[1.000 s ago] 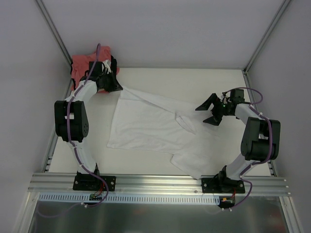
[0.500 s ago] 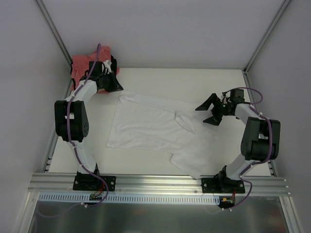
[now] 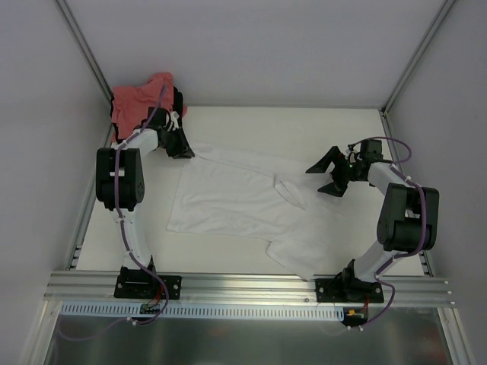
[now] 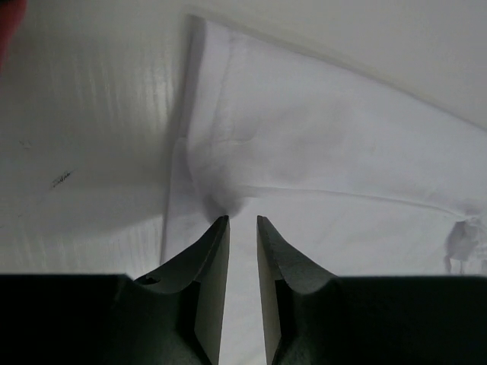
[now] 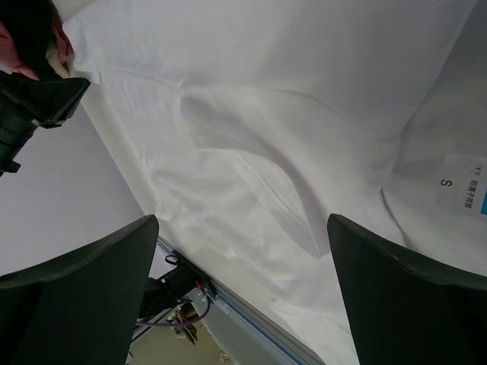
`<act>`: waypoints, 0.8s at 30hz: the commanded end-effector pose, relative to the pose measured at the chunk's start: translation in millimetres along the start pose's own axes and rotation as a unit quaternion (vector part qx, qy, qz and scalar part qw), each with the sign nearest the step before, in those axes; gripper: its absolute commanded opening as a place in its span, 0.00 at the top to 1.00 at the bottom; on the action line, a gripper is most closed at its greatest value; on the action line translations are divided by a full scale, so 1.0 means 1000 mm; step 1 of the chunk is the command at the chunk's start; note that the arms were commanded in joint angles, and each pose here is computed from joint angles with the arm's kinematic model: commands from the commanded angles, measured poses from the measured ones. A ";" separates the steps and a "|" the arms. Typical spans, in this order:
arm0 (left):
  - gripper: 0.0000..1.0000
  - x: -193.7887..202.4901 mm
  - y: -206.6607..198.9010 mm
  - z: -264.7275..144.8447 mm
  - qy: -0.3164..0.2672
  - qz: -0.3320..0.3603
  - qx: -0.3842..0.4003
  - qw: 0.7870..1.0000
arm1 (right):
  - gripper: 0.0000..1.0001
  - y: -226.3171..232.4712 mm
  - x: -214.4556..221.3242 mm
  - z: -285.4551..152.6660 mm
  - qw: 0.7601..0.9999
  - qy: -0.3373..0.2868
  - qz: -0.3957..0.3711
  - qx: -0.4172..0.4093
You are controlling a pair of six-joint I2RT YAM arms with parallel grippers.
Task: Fold and stack the t-shirts
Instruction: Fold the flattened tshirt in 1/3 of the way
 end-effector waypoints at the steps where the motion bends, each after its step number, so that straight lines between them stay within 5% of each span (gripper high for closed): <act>1: 0.78 0.003 0.010 0.005 0.006 -0.006 -0.015 1.000 | 0.00 0.005 -0.007 -0.005 1.000 -0.008 -0.014 -0.011; 7: 0.71 -0.001 0.014 0.004 -0.008 0.001 -0.031 0.999 | 0.00 0.004 -0.008 -0.004 1.000 -0.007 -0.012 -0.011; 13: 0.54 -0.010 0.008 -0.014 -0.048 0.014 -0.034 0.998 | 0.01 0.002 -0.007 -0.003 1.000 -0.005 -0.010 -0.009; 24: 0.54 -0.029 -0.014 -0.043 -0.095 0.039 -0.024 0.994 | 0.00 0.001 -0.008 -0.001 1.000 -0.005 -0.008 -0.010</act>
Point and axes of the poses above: each gripper's point midway between its finger pads, its own z axis out along the fingers, its own y axis along the line the jaws close on, x = y × z, the point moved 3 cm from there along -z, back along the fingers, and after that the axes turned 14 degrees about -z, right-handed, at the moved point
